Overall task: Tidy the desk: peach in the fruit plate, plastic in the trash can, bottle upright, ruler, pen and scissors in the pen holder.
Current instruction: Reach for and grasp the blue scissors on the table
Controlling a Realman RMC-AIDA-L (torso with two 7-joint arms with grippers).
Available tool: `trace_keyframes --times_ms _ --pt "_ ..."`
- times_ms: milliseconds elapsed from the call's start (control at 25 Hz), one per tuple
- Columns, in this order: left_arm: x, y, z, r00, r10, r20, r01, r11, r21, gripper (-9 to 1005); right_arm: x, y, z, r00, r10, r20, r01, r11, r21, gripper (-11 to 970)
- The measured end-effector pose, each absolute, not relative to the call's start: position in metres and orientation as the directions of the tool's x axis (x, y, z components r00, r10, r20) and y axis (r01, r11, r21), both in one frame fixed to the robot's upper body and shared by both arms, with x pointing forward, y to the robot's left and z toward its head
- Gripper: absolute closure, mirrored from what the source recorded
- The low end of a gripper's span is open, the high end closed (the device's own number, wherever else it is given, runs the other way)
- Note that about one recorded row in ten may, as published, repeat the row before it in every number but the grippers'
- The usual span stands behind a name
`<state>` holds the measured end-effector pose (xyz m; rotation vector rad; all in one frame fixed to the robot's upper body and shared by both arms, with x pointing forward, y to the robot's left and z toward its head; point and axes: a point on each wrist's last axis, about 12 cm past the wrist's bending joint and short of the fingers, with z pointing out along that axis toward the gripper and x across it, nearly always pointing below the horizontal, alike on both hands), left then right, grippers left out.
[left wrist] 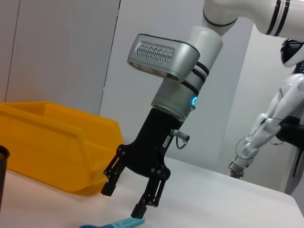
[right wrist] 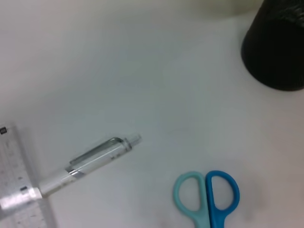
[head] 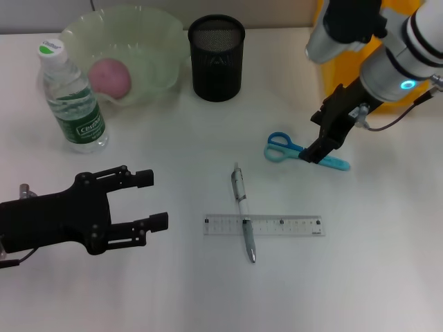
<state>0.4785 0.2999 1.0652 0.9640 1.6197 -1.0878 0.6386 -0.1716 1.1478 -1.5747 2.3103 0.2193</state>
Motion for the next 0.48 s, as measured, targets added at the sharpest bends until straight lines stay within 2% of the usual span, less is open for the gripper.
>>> trace_keyframes --times_ms 400,480 --pt "0.482 0.299 1.065 -0.269 0.111 -0.957 0.923 0.314 -0.223 208 0.639 -0.161 1.134 -0.301 -0.897 -0.323 -0.933 0.346 -0.093 172" --pt "0.483 0.299 1.065 -0.270 0.113 -0.956 0.922 0.317 -0.222 208 0.640 -0.160 1.131 -0.301 -0.897 -0.324 -0.932 0.348 -0.097 370"
